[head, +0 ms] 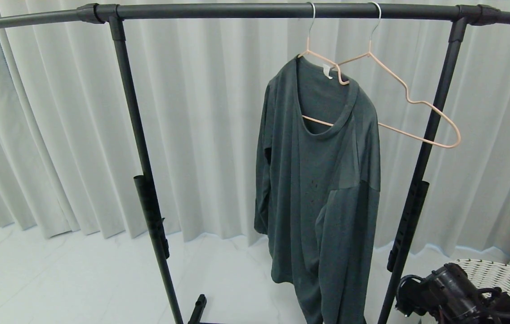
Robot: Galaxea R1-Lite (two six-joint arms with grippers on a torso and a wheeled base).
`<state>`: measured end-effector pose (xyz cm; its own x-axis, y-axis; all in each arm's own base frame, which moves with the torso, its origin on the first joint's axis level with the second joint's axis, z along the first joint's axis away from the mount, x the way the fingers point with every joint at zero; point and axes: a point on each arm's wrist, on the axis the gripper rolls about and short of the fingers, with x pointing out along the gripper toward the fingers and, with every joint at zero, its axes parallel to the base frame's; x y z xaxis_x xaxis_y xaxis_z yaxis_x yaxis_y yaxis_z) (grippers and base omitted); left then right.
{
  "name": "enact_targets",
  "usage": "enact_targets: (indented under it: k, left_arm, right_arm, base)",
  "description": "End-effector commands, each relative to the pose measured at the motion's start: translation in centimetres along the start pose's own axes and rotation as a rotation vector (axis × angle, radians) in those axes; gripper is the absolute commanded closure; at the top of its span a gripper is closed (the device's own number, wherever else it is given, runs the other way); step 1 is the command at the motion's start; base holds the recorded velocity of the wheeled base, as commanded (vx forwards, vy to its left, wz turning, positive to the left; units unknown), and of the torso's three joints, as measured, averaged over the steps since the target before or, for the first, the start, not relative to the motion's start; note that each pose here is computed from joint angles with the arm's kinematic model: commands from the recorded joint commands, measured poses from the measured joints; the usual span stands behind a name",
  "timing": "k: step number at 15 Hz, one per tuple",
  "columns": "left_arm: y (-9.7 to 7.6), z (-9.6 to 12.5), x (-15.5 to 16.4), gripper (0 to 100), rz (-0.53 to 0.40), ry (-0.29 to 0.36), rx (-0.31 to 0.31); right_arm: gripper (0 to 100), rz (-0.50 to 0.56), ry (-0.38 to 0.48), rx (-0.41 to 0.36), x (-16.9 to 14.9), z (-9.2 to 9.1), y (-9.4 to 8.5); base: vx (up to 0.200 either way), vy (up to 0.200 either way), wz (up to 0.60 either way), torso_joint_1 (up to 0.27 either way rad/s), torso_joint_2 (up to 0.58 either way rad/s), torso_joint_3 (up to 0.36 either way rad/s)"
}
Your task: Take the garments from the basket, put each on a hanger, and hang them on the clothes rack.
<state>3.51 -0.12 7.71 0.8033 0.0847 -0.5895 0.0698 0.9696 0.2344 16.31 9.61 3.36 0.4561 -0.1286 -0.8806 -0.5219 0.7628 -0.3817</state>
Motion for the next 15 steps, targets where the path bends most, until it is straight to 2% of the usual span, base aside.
enact_targets:
  k: [1,2,5,11,12,15]
  left_arm:
    - [0.0,0.0,0.1,0,-0.001,0.011,0.003]
    - [0.0,0.0,0.1,0,-0.002,0.012,0.003]
    - [0.0,0.0,0.1,0,-0.005,0.016,0.005]
    - [0.0,0.0,0.1,0,-0.005,0.016,0.005]
    - [0.0,0.0,0.1,0,-0.005,0.016,0.005]
    - [0.0,0.0,0.1,0,-0.005,0.016,0.005]
  right_arm:
    - [0,0.005,0.053,-0.023,1.2,0.2,0.4]
    - [0,0.005,0.057,-0.027,1.2,0.2,0.5]
    - [0,-0.069,0.139,-0.049,1.7,-0.2,0.3]
    - [0,-0.072,0.168,-0.062,2.1,-0.5,0.6]
    - [100,-0.076,0.18,-0.072,2.1,-0.9,0.7]
    - [100,-0.093,0.188,-0.088,1.8,-1.5,0.8]
  base:
    - [0.0,0.0,0.0,0.0,0.0,0.0]
    - [0.0,0.0,0.0,0.0,0.0,0.0]
    - [0.0,0.0,0.0,0.0,0.0,0.0]
    - [0.0,0.0,0.0,0.0,0.0,0.0]
    - [0.0,0.0,0.0,0.0,0.0,0.0]
    - [0.0,0.0,0.0,0.0,0.0,0.0]
